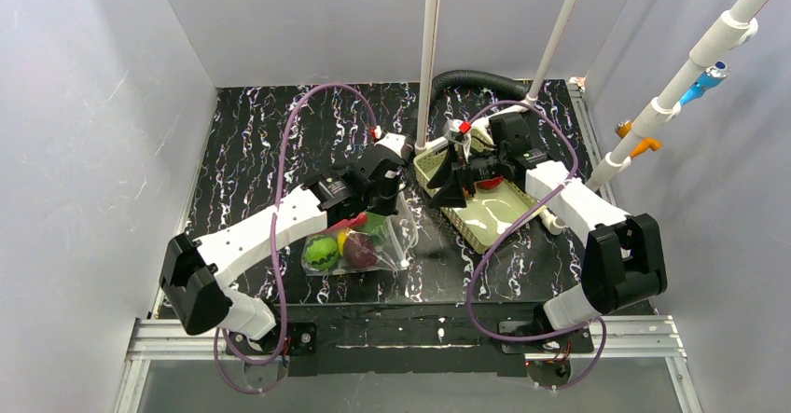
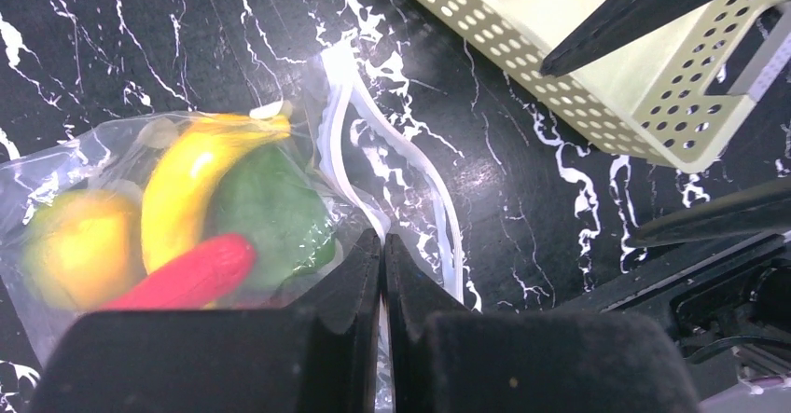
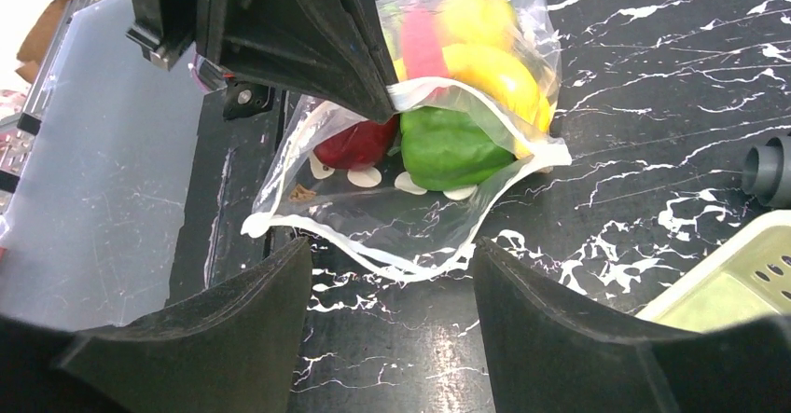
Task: Open the zip-top bag and remove the fake food
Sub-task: Pick up the fake fruit from the zipper food storage bag.
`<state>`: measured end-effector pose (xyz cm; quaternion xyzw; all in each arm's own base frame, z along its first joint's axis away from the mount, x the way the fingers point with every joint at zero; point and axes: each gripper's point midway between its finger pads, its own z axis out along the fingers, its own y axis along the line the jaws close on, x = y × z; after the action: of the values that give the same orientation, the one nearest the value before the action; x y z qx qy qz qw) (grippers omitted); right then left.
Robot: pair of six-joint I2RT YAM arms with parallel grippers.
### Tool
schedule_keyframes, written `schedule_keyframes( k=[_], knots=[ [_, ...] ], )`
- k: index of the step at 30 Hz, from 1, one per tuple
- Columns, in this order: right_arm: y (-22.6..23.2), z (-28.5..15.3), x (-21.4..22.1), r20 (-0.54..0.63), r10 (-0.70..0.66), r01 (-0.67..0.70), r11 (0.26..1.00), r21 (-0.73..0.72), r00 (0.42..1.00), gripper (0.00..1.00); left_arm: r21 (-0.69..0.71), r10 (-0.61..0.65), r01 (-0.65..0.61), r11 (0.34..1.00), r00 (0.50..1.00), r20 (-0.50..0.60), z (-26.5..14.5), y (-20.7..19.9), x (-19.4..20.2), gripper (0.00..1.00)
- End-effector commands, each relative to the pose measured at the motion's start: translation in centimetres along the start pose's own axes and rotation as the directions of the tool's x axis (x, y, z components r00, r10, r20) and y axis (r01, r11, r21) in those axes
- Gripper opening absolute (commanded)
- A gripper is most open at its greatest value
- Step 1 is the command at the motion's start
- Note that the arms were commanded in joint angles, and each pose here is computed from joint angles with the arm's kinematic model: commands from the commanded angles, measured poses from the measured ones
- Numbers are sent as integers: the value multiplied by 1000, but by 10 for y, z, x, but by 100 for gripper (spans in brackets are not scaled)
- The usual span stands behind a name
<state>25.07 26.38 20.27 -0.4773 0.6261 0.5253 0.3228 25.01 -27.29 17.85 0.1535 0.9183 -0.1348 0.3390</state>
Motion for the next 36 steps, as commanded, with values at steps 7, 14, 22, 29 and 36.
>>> schedule_keyframes(
  k=[7, 14, 22, 29, 36],
  knots=[
    [12, 16, 9, -31, -24, 23, 999, -40, 999, 67, 51, -39, 34, 998, 994, 105, -25, -7, -22, 0],
    [21, 41, 16, -48, -11, 8, 998, -70, 999, 64, 83, -57, 46, 995, 989, 139, -30, -16, -36, 0],
    [2, 67, 28, -32, 88, -87, 996, 25, 996, 64, 124, -98, 75, 989, 976, 194, -39, -24, -51, 0],
    [-19, 76, 31, 11, 175, -175, 976, 133, 985, 65, 151, -128, 95, 984, 965, 229, -46, -25, -55, 0],
    [-13, 96, 26, 29, 271, -272, 955, 116, 962, 68, 201, -201, 147, 969, 939, 280, -49, -26, -58, 0]
  ],
)
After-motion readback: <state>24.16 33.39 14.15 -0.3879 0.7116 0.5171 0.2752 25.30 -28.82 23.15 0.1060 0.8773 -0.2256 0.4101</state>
